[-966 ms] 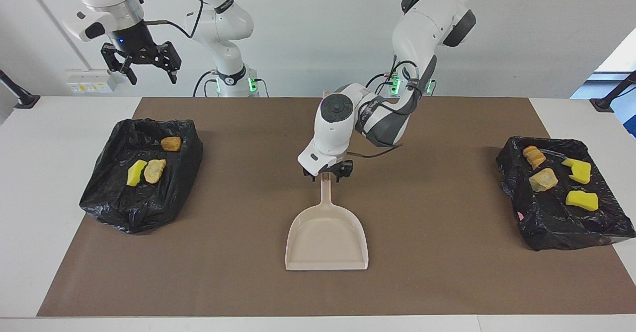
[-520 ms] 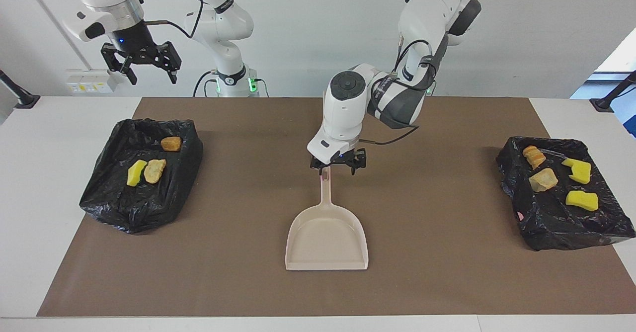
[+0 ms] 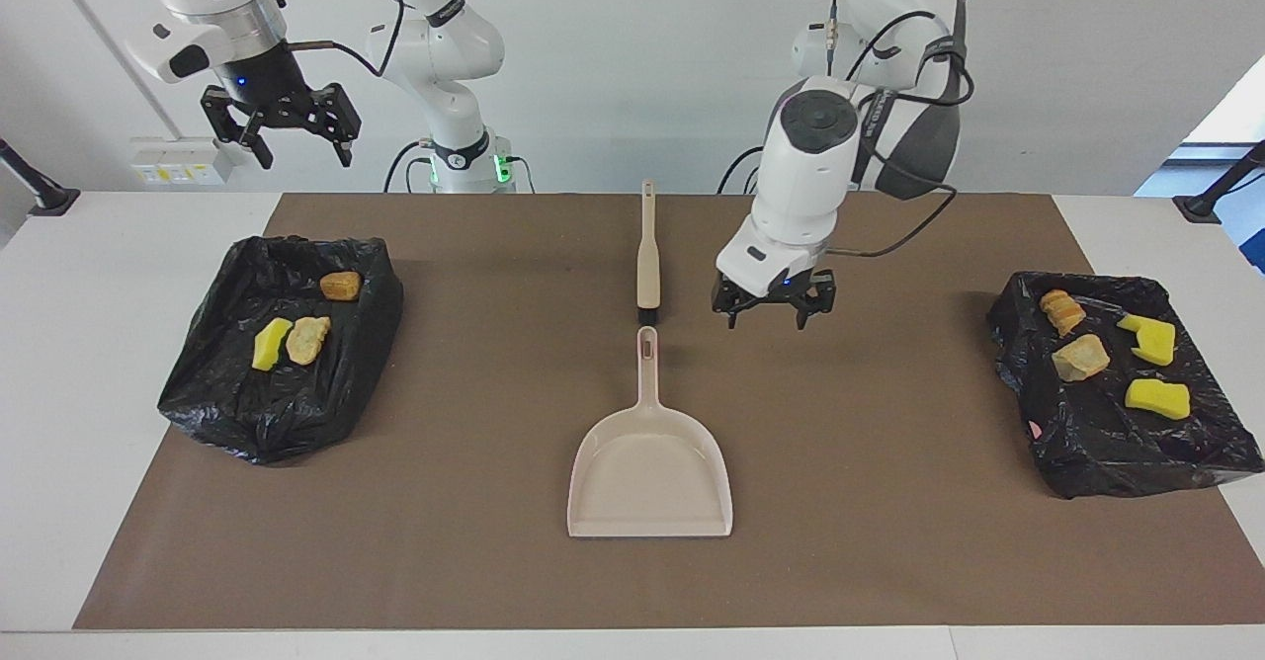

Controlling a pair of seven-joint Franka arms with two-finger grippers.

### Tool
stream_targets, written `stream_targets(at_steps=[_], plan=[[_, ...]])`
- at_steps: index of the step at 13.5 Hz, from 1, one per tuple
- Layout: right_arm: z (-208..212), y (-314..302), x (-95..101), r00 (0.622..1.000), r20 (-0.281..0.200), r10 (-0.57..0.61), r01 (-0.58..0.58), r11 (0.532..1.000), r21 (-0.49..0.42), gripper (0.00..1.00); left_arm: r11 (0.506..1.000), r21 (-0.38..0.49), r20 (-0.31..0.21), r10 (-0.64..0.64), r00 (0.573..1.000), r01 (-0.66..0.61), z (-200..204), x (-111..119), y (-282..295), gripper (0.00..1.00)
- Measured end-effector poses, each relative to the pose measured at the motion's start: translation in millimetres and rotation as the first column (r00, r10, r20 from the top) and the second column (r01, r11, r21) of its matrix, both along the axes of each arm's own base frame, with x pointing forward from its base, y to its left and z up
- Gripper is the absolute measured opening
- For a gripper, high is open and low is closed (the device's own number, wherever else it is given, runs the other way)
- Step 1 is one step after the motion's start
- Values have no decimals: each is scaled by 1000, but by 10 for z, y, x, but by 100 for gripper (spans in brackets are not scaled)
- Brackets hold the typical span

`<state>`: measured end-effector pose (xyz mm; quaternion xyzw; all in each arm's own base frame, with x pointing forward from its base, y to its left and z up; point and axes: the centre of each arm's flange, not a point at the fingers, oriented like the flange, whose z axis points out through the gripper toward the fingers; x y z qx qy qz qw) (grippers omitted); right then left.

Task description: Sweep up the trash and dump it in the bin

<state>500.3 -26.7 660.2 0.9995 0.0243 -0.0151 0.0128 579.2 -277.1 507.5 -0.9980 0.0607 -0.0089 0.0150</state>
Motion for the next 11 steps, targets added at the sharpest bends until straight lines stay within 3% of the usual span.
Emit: stream_targets(at_steps=[5, 11], plan=[[-1, 0, 0, 1000, 0, 0, 0, 1000, 0, 100, 1000, 9, 22, -15, 1000, 15, 548, -327, 1001, 100], [-2, -24, -4, 1000, -1, -5, 5, 1000, 0, 100, 996, -29, 19, -78, 997, 79, 977, -459, 2085, 100]])
